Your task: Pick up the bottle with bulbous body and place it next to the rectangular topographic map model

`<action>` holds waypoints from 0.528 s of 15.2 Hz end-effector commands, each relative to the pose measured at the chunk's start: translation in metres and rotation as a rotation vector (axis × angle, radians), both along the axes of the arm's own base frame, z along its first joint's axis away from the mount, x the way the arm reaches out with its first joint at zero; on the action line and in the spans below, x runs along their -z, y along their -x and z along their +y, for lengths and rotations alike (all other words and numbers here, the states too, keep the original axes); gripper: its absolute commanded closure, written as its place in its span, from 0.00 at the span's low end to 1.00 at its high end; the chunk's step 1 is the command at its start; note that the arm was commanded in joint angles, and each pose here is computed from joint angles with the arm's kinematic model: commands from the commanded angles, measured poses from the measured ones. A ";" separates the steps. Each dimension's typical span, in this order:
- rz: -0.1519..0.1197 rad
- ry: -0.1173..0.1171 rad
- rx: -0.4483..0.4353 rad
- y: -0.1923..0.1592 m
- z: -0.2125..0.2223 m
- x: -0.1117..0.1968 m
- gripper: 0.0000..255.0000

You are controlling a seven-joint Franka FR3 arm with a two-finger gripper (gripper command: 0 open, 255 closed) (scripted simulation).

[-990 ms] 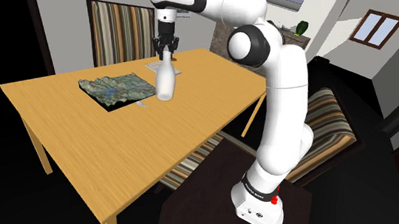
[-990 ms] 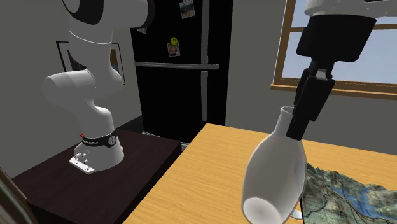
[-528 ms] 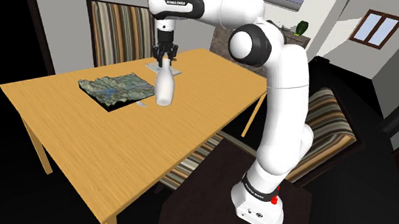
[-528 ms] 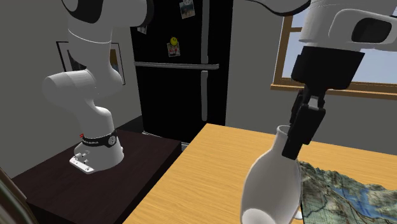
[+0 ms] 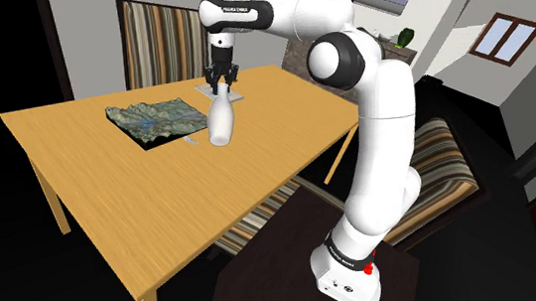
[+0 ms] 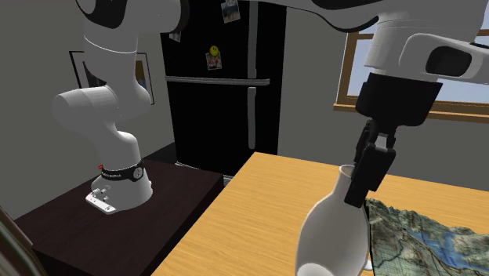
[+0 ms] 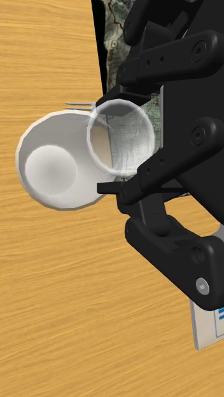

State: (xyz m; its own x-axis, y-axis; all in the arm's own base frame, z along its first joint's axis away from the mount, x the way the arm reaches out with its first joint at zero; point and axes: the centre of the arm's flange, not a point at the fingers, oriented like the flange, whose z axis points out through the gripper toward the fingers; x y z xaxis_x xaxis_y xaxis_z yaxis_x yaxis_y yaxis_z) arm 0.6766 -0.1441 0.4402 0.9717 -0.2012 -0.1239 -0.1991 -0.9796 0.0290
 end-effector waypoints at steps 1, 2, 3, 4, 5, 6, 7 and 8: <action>-0.001 0.000 0.000 0.000 0.000 0.000 1.00; -0.001 0.000 0.000 0.000 0.000 0.000 1.00; -0.001 0.000 0.000 0.000 0.000 0.000 0.00; -0.001 0.000 0.000 0.000 0.000 0.000 0.00; -0.001 0.000 0.000 0.000 0.000 0.000 0.00; -0.001 0.000 0.000 0.000 0.000 0.000 0.00; -0.001 0.000 0.000 0.000 0.000 0.000 0.00; -0.001 0.000 0.000 0.000 0.000 0.000 0.00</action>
State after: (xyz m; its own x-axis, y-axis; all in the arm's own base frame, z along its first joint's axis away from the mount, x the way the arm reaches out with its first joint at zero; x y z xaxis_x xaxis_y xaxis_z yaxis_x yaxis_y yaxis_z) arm 0.6766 -0.1441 0.4404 0.9718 -0.2012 -0.1232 -0.1991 -0.9795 0.0290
